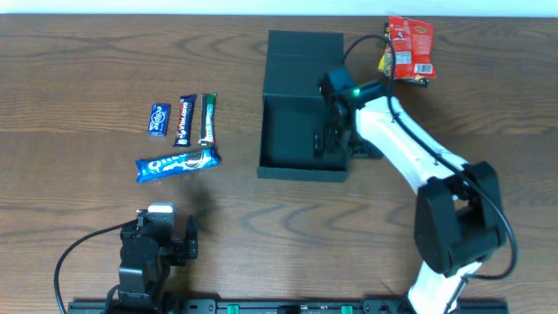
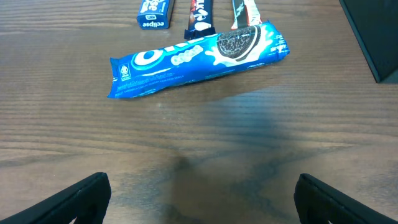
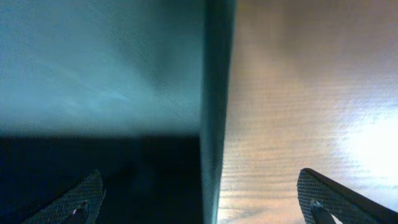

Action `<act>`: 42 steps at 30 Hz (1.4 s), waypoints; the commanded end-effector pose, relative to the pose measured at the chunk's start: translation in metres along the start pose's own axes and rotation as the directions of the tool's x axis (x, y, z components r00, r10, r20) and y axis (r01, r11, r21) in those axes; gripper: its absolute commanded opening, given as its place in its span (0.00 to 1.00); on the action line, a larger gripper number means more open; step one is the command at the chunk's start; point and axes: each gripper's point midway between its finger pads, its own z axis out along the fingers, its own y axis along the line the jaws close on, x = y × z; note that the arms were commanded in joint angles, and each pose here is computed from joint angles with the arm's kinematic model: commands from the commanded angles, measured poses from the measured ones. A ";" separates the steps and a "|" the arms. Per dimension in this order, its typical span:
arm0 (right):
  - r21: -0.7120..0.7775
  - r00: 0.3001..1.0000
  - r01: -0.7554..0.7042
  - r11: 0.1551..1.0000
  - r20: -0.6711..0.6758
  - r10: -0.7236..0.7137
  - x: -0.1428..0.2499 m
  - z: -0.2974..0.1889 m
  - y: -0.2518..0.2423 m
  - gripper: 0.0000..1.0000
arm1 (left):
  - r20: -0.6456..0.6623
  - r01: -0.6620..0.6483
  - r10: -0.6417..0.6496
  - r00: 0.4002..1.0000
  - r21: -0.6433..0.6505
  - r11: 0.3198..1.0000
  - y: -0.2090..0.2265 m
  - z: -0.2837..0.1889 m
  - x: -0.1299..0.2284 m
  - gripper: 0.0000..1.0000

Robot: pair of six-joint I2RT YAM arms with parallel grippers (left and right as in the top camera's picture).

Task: Pack container
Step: 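Push the box lid open backward with the right gripper, then reach the right gripper to the red crisp bag and grasp it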

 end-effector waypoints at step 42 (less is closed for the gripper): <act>0.002 0.856 -0.118 0.993 0.506 0.101 -0.258 -0.024 -0.199 0.99 | -0.021 -0.016 0.016 1.000 -0.006 1.000 0.001 0.001 0.007 0.95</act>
